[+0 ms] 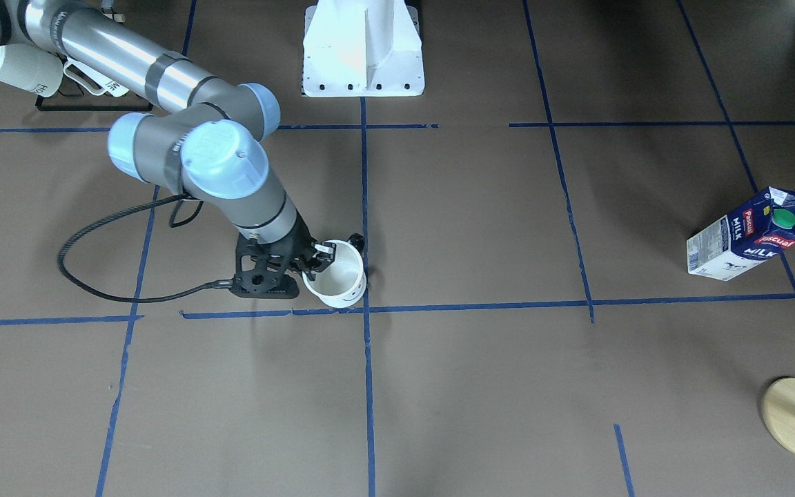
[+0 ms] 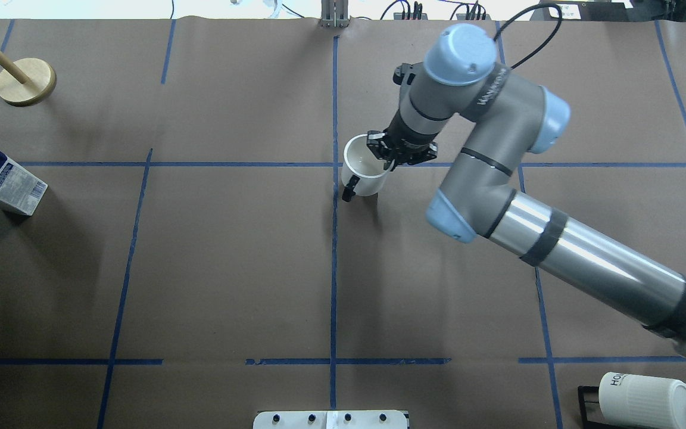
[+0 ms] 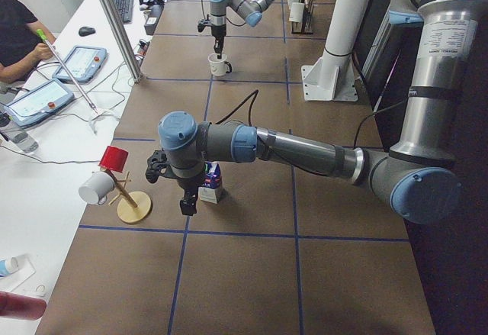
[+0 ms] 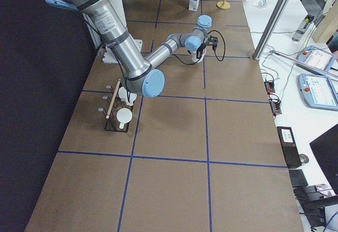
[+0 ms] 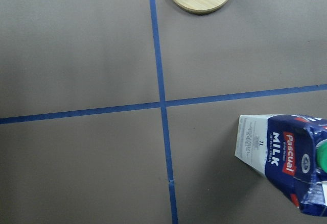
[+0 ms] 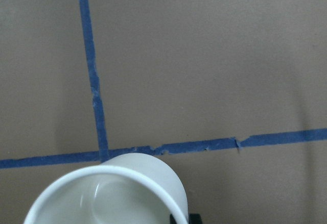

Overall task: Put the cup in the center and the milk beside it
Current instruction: 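Carry the white mug with the right gripper to the table center, then open the right gripper and lift it away from the mug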

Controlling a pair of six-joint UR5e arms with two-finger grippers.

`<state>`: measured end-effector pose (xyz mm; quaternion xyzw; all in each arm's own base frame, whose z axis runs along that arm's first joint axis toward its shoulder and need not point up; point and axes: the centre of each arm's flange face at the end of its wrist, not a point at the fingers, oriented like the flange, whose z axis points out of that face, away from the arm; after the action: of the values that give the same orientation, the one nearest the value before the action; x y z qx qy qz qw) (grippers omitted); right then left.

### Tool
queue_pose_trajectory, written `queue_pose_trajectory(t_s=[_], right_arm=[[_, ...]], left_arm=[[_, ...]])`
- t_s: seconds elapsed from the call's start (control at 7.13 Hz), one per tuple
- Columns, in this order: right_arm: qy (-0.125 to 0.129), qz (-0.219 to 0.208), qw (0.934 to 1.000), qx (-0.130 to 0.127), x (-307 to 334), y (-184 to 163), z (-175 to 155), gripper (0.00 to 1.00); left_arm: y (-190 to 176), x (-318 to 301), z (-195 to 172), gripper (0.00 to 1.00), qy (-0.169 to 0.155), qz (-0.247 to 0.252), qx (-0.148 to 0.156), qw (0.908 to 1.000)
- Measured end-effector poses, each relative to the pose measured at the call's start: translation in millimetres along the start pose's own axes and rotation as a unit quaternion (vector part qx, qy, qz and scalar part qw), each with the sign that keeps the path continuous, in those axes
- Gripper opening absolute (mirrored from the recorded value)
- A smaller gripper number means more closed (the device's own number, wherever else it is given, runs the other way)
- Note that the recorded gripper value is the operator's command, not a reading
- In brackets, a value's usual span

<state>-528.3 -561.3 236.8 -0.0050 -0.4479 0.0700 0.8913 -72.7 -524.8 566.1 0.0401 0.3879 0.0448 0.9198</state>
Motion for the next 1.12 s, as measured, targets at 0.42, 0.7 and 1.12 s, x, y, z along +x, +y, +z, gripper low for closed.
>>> queue_pose_trajectory(t_s=[0.42, 0.7, 1.12], right_arm=[[0.001, 0.003, 1.0, 0.0, -16.9, 5.5, 5.0, 1.0], [-0.021, 0.003, 0.9998, 0.007, -0.5, -4.0, -30.7, 1.0], [-0.045, -0.013, 0.9989, 0.006, 170.3, -32.0, -117.3, 1.0]], left_arm=[[-3.4, 13.5, -9.2, 1.0, 0.0, -0.003, 0.01, 0.9999], [-9.5, 37.5, -13.2, 1.0, 0.003, -0.01, 0.014, 0.9999], [-22.9, 131.0, 30.9, 1.0, 0.022, -0.007, -0.026, 0.9994]])
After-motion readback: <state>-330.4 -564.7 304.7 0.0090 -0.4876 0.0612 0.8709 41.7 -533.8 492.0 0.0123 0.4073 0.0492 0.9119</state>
